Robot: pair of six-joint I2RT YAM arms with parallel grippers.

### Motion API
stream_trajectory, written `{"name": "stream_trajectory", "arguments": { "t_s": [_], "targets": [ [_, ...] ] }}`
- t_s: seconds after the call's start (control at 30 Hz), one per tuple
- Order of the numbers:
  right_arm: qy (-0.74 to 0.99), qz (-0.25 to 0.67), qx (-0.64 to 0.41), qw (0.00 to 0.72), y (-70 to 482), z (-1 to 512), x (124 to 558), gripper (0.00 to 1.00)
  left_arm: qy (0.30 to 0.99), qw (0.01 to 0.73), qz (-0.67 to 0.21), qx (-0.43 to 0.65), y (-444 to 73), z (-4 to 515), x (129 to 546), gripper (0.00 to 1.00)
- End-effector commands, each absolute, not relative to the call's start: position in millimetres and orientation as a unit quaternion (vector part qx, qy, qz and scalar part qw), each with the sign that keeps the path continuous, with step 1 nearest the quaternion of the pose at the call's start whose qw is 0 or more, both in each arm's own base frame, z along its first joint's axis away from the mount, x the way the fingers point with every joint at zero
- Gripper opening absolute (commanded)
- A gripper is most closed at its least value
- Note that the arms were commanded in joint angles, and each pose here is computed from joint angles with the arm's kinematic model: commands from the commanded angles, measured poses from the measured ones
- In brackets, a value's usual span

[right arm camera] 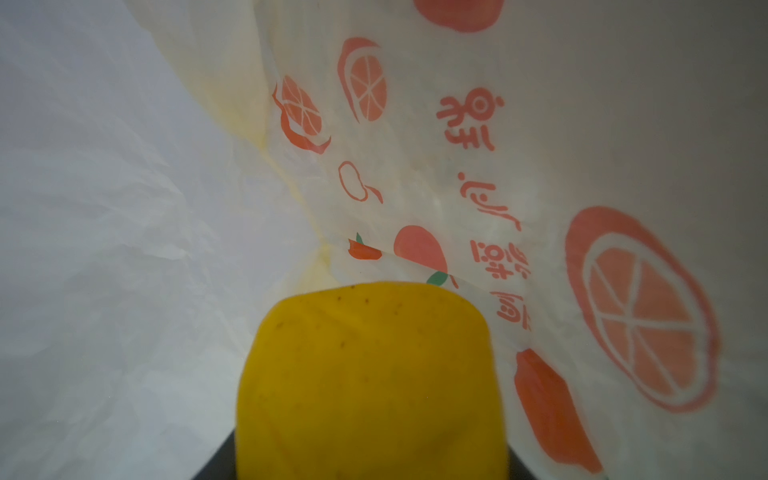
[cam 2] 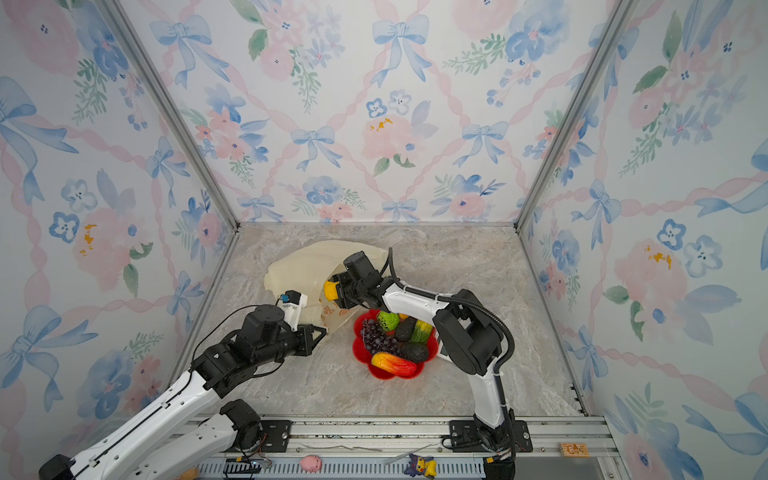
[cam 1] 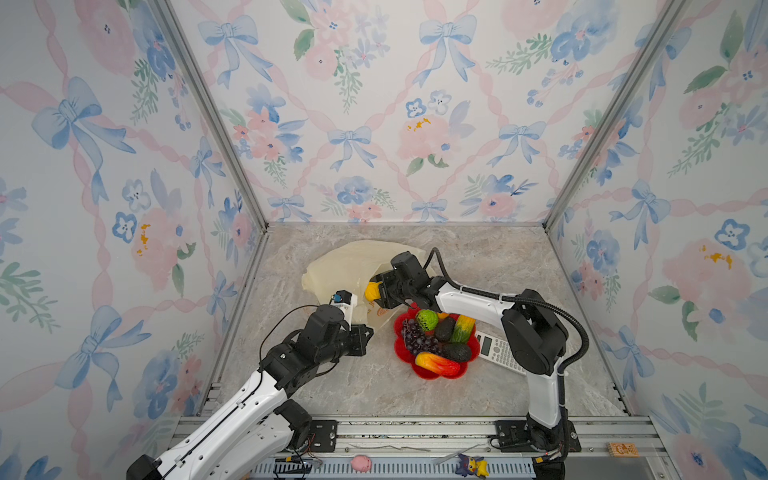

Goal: Place the fruits into the plastic bag
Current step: 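Push the yellow pepper into the bag and open the right gripper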

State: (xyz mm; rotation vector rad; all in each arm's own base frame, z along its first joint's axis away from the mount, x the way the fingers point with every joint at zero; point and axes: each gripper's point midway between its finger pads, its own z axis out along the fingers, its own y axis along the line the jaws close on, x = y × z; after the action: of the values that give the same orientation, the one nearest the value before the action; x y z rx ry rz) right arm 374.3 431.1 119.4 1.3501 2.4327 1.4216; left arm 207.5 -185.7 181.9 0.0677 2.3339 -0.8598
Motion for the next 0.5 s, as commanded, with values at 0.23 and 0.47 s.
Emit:
{"name": "stream_trajectory", "arguments": {
  "t_s": [0.23, 0.47],
  "targets": [
    [0.76, 0.47, 0.449, -0.003, 442, 98, 403, 0.61, 0.88, 0.33, -0.34, 0.02, -191, 192, 210, 0.0],
    [0.748, 0.506, 0.43, -0.004, 459, 108, 427, 0.91, 0.88, 0.33, -0.34, 0.021, -190, 191, 210, 0.0]
  ]
}}
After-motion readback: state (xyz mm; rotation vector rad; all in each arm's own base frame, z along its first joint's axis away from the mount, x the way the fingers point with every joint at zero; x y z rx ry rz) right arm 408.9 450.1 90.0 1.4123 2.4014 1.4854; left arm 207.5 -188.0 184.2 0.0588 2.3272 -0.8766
